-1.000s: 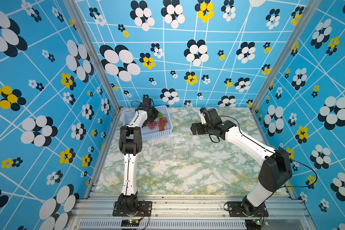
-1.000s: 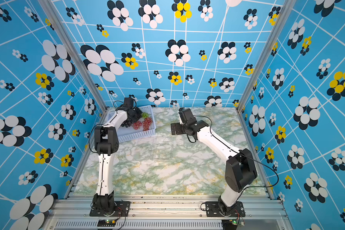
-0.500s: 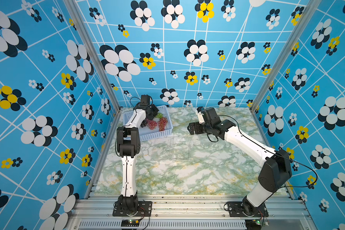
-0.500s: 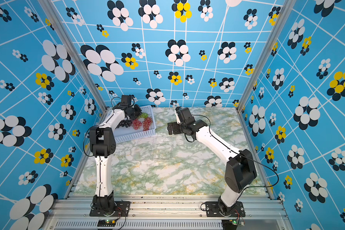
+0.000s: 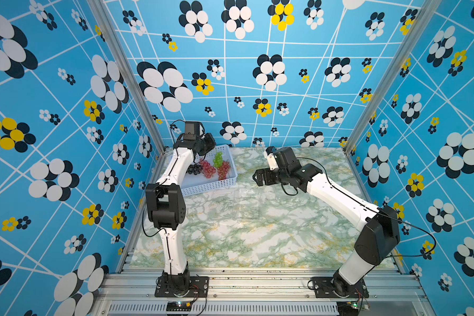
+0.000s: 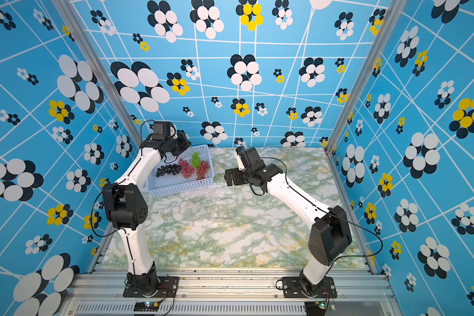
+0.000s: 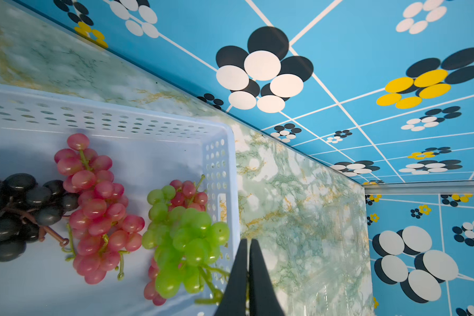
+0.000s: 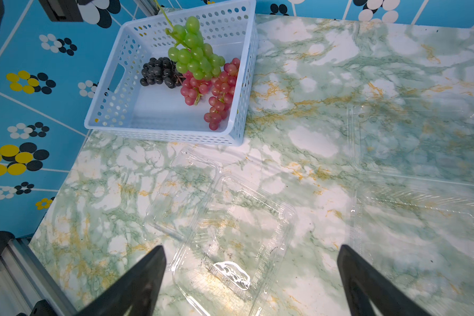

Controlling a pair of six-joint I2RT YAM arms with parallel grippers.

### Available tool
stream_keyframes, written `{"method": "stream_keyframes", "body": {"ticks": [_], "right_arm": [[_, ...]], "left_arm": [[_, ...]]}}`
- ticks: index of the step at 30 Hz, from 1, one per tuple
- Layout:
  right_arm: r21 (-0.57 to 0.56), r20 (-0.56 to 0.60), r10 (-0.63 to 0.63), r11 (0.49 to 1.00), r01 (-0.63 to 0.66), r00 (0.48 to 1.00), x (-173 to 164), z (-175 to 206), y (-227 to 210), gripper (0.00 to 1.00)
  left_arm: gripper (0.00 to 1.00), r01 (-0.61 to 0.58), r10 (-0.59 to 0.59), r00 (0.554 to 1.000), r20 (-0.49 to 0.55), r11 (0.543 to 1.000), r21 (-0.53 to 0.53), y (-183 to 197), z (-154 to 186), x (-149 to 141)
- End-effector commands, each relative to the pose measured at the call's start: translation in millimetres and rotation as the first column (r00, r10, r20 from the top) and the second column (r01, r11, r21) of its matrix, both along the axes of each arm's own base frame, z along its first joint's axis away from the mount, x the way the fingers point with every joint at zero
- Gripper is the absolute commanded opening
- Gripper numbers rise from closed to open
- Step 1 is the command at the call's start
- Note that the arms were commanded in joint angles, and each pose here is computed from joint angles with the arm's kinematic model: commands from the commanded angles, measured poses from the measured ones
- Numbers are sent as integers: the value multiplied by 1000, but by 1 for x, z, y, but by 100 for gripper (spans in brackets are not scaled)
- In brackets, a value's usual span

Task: Pack grapes into containers
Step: Pick up the grape from the basket.

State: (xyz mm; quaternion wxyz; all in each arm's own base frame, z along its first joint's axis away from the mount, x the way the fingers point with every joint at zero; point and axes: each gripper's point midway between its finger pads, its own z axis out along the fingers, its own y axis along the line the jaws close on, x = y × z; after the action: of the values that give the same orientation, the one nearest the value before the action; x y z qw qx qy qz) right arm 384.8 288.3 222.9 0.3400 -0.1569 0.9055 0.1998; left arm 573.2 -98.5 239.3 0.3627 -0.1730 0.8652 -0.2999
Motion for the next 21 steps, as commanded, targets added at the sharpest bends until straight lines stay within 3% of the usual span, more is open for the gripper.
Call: {"method": "stream_keyframes", "body": {"ticks": [1,21], "right_arm": [[9,10,-27,1000,27,1000,-5,16,-5,99],[-21,-17,-75,997,74,997,-33,-1,-33,99]], "left_arm": [[0,82,-82,996,45,997,5,-19,27,-21],[0,255,-257,959,120,966,35,-109,74,-114]]}}
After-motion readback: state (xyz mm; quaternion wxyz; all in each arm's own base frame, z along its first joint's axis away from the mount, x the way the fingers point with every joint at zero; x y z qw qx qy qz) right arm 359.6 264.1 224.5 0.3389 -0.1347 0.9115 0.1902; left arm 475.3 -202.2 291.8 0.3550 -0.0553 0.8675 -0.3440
